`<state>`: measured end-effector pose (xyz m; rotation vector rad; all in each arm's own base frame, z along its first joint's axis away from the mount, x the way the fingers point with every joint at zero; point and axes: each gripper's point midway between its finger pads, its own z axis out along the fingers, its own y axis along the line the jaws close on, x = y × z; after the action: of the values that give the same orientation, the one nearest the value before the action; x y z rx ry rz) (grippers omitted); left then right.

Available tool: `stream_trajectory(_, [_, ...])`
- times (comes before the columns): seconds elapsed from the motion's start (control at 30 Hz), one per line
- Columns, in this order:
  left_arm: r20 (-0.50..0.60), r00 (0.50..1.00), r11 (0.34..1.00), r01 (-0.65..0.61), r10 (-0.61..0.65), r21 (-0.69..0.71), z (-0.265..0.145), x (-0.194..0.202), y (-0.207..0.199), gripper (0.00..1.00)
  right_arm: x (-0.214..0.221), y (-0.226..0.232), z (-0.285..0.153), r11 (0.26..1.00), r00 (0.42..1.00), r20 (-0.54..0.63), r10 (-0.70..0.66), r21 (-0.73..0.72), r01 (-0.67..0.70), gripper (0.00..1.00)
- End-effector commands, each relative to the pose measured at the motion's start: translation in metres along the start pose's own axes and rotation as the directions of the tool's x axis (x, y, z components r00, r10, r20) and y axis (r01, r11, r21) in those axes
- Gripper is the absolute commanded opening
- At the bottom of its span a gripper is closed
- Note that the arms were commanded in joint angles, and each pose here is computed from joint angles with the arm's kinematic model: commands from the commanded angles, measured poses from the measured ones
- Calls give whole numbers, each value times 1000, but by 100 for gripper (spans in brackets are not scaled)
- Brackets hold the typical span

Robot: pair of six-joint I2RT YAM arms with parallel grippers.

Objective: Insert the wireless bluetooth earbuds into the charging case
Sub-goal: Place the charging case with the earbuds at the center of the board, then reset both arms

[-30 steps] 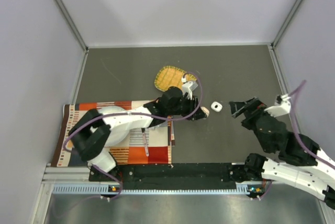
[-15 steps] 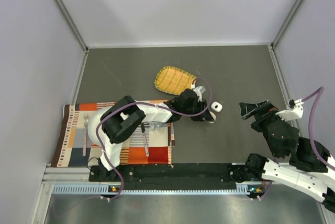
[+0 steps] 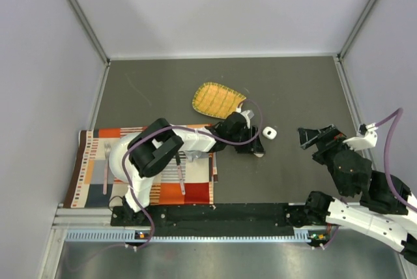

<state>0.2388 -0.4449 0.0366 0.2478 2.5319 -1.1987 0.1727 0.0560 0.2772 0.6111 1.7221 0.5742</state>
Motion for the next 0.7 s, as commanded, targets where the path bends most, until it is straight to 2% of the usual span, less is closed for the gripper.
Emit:
stream_trajectory(0.0, [15,999,997,-40,41,-67,-2,-9,9,63,-8,1,-2,1000,1000,17,17,4,-17,99])
stream_trajectory(0.07, [38,998,995,-52,55,-86,-10,-14,8,70,-7,1,-1,1000,1000,15,10,8,-10,99])
stream_trajectory(0.1, [40,997,993,-69,73,-101,-14,-14,10,93,-6,1,-1,1000,1000,14,8,9,-8,99])
stream_trajectory(0.13, [60,995,990,-78,86,-116,-22,-20,7,99,-6,2,-1,1000,1000,12,9,8,-9,99])
stream_trajectory(0.37, [161,967,956,-153,197,-251,-75,-49,-1,99,-5,2,3,1000,1000,23,-7,30,6,99])
stream_trajectory(0.4, [184,957,946,-170,226,-276,-84,-55,-1,99,-7,1,3,999,999,32,-13,36,12,99])
stream_trajectory(0.5, [296,899,933,-249,322,-259,-128,-78,-35,99,-9,-1,5,998,998,48,-42,52,39,99])
stream_trajectory(0.57, [317,869,914,-299,380,-274,-147,-85,-47,99,-7,-2,7,996,996,47,-71,63,68,99])
stream_trajectory(0.67, [372,835,898,-290,407,-331,-178,-99,-53,99,-1,-1,13,975,978,25,-205,92,202,99])
